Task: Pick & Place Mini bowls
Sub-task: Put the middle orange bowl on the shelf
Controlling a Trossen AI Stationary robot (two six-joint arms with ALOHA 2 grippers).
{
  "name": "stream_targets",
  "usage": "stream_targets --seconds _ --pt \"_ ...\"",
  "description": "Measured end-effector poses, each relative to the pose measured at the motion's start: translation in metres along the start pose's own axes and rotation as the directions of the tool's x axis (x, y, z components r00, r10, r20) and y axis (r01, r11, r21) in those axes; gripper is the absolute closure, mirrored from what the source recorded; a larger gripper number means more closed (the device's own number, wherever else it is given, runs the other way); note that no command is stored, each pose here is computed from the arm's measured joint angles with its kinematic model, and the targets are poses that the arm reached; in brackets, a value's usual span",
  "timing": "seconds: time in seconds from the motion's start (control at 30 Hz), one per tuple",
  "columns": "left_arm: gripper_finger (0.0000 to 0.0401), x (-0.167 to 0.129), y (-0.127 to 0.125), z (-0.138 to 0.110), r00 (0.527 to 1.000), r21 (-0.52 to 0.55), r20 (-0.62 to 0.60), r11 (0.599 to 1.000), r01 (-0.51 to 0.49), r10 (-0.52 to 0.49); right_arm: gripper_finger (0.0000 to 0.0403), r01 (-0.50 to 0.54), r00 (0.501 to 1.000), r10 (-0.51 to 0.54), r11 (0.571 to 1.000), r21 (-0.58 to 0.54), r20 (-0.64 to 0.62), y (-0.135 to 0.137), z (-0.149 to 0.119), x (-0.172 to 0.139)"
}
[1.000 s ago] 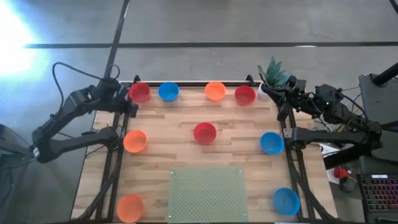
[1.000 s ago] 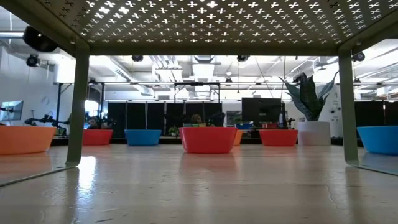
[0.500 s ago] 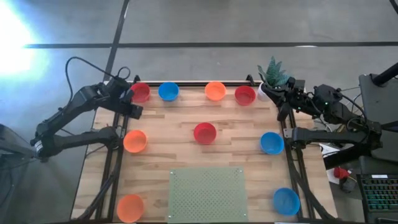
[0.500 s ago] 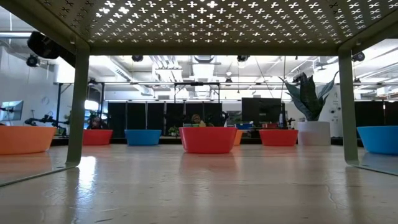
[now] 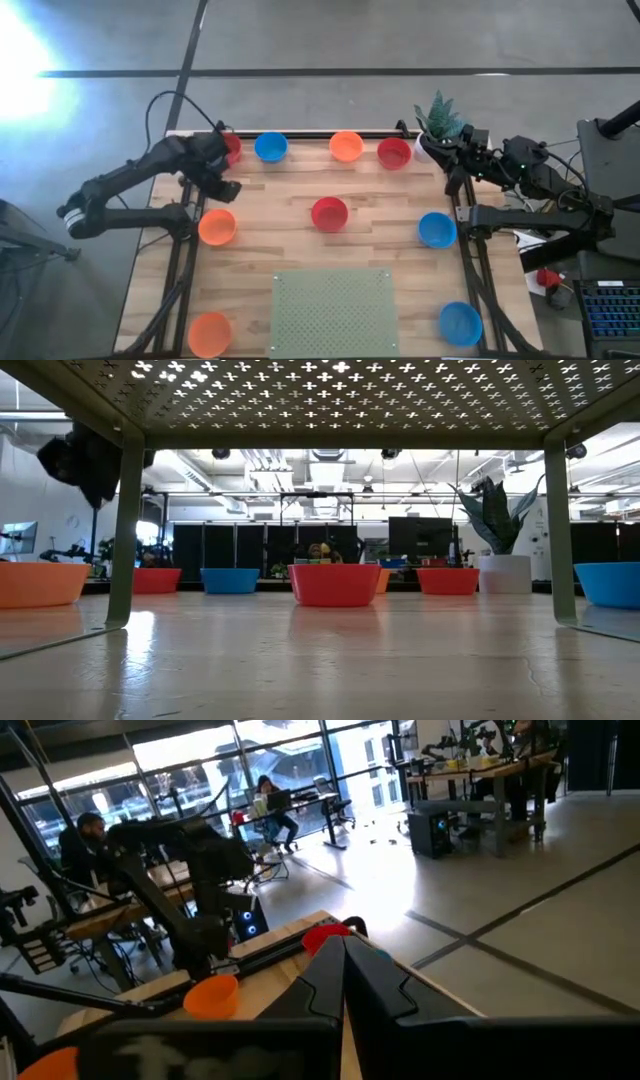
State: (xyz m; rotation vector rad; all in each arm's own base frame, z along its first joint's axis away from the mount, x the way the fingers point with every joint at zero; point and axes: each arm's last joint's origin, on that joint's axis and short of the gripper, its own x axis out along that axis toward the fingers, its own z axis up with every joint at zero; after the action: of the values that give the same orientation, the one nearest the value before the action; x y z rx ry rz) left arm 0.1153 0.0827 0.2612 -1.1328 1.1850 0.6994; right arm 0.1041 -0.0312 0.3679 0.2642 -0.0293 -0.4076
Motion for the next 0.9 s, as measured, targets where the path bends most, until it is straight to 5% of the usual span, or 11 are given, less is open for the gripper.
stream_targets --seconds 0.9 --pt "0.0300 0.043 -0.018 -0.008 0.995 -0.184 -0.037 0.978 -0.101 0.096 0.0394 0.011 0.999 -0.011 1.000 -0.012 -0.043 -0.001 -0.004 0.000"
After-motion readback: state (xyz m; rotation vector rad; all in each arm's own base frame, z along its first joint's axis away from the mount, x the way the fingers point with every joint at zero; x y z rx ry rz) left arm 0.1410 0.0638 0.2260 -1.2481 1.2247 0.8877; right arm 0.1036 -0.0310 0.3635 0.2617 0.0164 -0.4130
